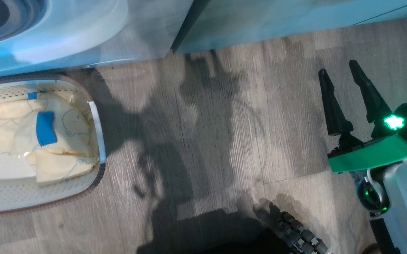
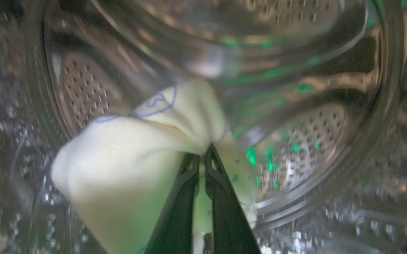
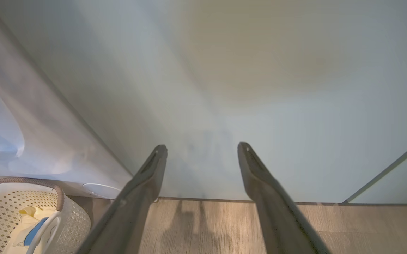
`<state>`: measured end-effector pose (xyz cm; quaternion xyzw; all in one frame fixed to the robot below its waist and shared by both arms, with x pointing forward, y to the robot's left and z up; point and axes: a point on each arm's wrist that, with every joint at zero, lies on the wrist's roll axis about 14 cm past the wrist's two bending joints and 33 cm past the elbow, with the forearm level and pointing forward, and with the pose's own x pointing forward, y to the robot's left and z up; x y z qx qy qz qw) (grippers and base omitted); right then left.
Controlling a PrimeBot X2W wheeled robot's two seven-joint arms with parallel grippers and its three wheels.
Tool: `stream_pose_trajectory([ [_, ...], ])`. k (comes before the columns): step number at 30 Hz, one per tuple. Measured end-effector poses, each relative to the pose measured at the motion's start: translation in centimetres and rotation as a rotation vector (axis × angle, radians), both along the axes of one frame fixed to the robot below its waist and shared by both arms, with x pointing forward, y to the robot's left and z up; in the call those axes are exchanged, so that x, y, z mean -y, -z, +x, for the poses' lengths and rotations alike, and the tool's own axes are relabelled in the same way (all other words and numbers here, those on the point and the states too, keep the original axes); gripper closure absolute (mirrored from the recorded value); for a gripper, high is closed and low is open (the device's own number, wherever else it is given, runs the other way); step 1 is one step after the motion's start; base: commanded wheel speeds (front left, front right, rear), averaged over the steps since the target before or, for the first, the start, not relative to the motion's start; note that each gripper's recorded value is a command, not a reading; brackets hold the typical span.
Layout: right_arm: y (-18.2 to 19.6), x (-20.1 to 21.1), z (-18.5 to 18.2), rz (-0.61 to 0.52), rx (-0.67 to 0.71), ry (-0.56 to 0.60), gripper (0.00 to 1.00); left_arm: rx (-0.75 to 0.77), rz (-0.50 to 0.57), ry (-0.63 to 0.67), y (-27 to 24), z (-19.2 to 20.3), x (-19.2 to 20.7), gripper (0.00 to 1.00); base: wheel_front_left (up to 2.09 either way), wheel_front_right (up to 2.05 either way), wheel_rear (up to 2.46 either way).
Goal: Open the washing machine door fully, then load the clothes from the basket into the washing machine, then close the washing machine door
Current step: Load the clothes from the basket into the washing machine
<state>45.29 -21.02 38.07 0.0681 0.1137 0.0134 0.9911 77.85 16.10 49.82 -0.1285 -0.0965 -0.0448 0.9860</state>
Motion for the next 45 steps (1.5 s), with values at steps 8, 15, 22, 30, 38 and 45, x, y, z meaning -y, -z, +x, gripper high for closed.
stream_pose_trajectory([
  [8,-0.3,-0.2,0.0,0.008,0.008,-0.001,0.00,-0.182,0.018,0.038,6.3,-1.6,1.2,0.00,0.00,0.00,0.00],
  [15,-1.4,-0.3,-0.1,0.012,0.033,0.000,0.00,-0.268,0.022,0.072,7.6,-2.9,2.3,0.00,0.00,0.00,0.00],
  [22,-2.9,-0.4,-0.4,0.020,0.065,0.002,0.00,-0.325,0.048,0.126,8.6,-5.4,4.0,0.00,0.00,0.00,0.00],
  [30,-4.5,-0.5,-2.5,0.037,0.087,0.014,0.00,-0.335,0.062,0.181,7.3,-9.5,4.9,0.00,0.00,0.00,0.00],
  [38,-6.8,-0.3,-5.1,0.048,0.133,0.028,0.00,-0.341,0.096,0.213,5.9,-15.1,4.2,0.00,0.00,0.00,0.00],
  [45,-9.1,0.1,-7.6,0.048,0.189,0.036,0.00,-0.296,0.131,0.218,3.5,-21.3,2.6,0.00,0.00,0.00,0.00],
])
